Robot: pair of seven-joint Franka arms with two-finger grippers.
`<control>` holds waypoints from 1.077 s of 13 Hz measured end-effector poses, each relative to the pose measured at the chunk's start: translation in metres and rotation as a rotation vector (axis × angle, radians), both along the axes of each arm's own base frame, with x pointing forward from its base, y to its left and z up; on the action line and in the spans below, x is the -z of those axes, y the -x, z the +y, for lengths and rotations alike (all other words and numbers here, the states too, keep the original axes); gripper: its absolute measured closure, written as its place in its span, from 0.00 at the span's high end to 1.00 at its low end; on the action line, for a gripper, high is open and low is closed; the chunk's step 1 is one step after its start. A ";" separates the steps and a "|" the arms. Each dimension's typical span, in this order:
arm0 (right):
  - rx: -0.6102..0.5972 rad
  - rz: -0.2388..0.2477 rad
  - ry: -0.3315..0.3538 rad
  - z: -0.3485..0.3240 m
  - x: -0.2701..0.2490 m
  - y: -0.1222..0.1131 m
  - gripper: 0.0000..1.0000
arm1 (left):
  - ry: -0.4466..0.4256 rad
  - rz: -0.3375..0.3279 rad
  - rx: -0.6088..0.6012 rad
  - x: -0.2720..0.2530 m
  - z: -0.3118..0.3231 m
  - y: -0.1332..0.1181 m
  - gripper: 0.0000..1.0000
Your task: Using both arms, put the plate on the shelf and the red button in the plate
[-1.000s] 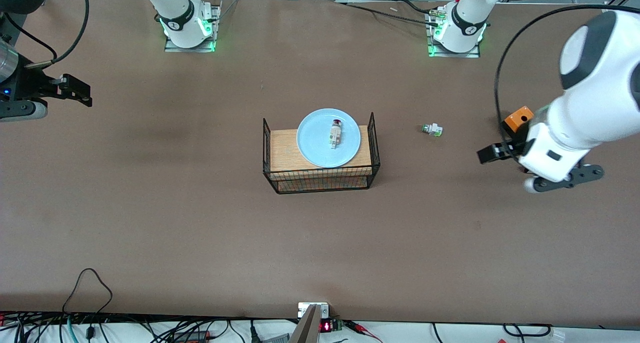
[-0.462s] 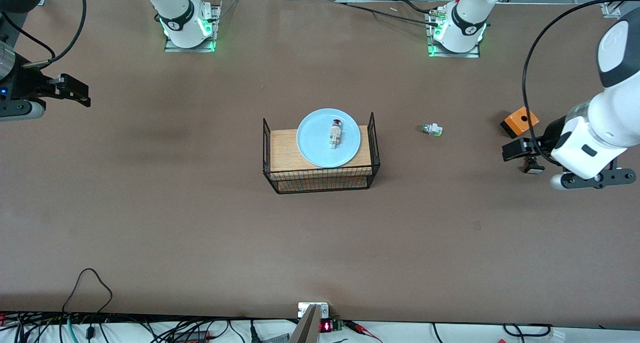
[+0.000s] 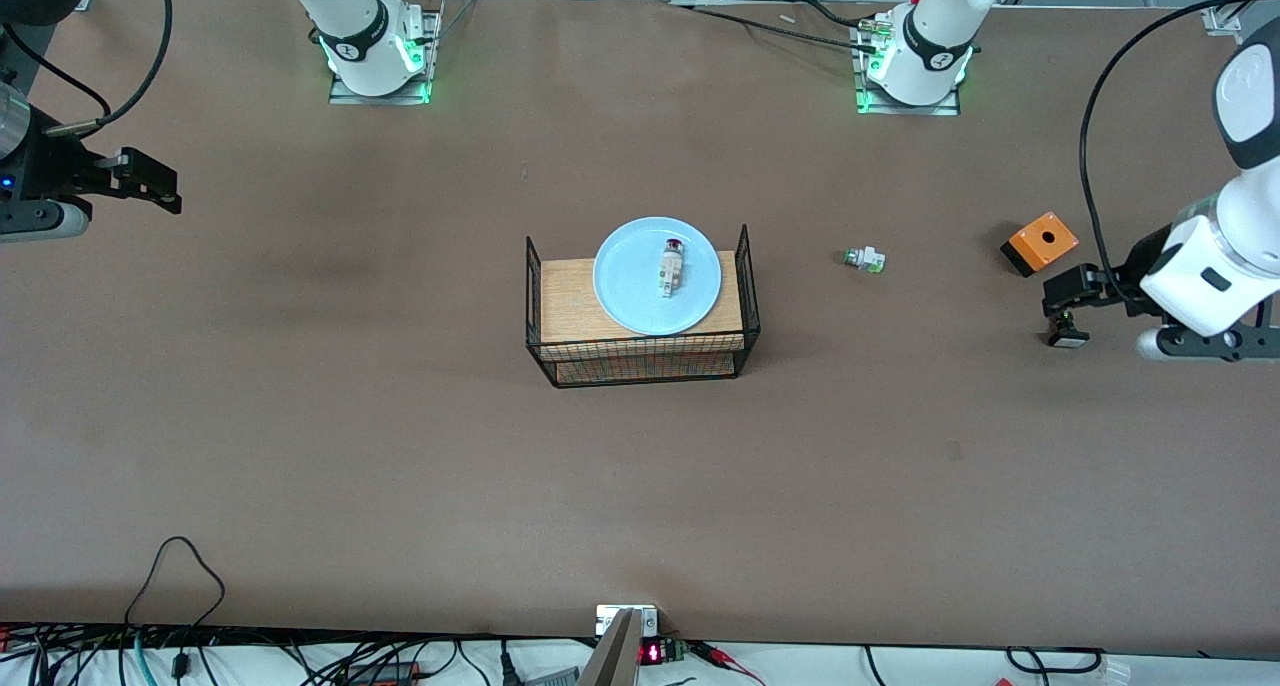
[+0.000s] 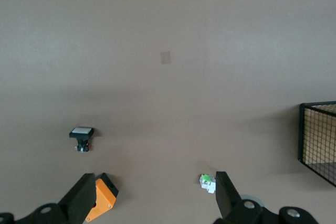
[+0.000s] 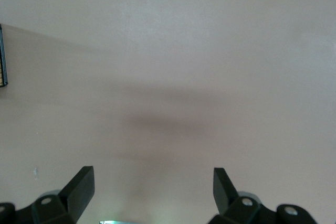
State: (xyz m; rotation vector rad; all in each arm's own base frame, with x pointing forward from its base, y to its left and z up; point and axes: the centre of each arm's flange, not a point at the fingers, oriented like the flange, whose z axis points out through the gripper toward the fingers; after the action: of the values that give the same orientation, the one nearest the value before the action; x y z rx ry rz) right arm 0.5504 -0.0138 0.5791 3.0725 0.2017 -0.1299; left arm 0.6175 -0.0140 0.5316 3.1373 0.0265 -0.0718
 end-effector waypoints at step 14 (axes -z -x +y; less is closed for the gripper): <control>0.001 0.000 0.000 0.000 0.000 0.000 1.00 | -0.006 -0.067 -0.062 -0.039 0.035 0.015 1.00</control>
State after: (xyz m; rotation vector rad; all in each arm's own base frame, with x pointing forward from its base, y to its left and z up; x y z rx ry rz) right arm 0.5504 -0.0141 0.5792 3.0726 0.2007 -0.1297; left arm 0.6028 0.0208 0.5702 3.1397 0.1232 0.0339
